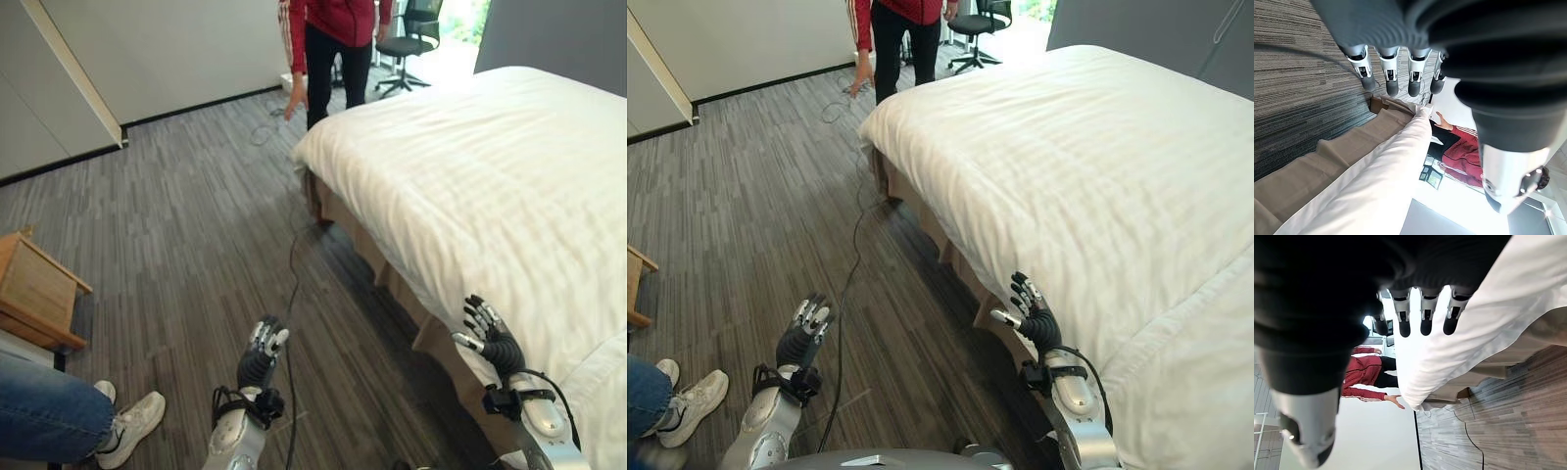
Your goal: Making the bed.
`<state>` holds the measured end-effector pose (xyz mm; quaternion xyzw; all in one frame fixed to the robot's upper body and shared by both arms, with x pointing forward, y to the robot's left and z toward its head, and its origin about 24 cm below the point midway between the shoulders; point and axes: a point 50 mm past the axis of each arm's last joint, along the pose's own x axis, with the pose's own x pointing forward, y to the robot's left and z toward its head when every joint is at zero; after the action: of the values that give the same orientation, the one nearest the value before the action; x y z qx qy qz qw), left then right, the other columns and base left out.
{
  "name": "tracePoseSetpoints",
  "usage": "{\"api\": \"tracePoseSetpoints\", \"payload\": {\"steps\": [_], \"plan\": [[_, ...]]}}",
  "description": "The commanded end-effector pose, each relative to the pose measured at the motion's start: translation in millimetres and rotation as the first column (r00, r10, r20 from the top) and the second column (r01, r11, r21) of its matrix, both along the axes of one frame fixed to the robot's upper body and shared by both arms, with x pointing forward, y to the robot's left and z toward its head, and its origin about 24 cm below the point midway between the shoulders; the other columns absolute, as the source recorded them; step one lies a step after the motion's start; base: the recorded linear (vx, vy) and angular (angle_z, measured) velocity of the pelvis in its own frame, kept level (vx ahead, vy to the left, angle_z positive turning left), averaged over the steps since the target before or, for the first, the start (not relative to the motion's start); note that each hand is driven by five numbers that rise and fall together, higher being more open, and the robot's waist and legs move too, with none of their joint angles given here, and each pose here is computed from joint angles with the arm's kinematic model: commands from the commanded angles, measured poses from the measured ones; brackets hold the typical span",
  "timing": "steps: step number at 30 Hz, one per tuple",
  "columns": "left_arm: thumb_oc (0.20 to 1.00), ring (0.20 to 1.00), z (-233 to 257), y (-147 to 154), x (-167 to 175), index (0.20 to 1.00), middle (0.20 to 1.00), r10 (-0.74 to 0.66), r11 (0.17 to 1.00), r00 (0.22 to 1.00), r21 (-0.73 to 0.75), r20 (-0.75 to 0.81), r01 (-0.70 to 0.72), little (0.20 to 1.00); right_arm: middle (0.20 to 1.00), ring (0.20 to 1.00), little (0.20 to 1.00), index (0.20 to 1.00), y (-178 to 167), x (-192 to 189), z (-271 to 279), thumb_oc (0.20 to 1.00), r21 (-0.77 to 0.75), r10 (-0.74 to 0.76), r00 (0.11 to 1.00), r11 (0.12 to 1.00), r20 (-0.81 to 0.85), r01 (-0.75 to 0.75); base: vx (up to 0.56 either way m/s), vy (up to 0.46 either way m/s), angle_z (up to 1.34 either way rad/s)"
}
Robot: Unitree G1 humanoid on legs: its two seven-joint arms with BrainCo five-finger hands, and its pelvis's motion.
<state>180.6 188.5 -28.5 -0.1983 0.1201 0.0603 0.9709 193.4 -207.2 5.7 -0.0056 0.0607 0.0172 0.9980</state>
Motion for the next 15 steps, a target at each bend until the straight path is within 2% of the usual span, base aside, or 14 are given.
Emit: {"api": "tracePoseSetpoints", "payload": {"steps": [1, 15], "plan": [[1.000, 1.000, 10.6, 7.6, 7.6, 1.000, 1.000, 0.002, 0.998, 0.997, 0.055, 0.073, -0.006, 1.000, 1.000, 1.000, 1.000, 1.000, 5.1, 10.5, 12.1, 1.000, -0.005, 0.019, 0.997, 1.000, 0.077, -0.019, 0.00, 0.000, 0.00], [1.000, 1.000, 11.5, 9.0, 7.4, 1.000, 1.000, 0.017, 0.999, 0.997, 0.043, 0.080, -0.020, 1.000, 1.000, 1.000, 1.000, 1.000, 5.0, 12.6, 14.8, 1.000, -0.008, 0.024, 0.996, 1.000, 0.090, -0.023, 0.00, 0.000, 0.00]]}}
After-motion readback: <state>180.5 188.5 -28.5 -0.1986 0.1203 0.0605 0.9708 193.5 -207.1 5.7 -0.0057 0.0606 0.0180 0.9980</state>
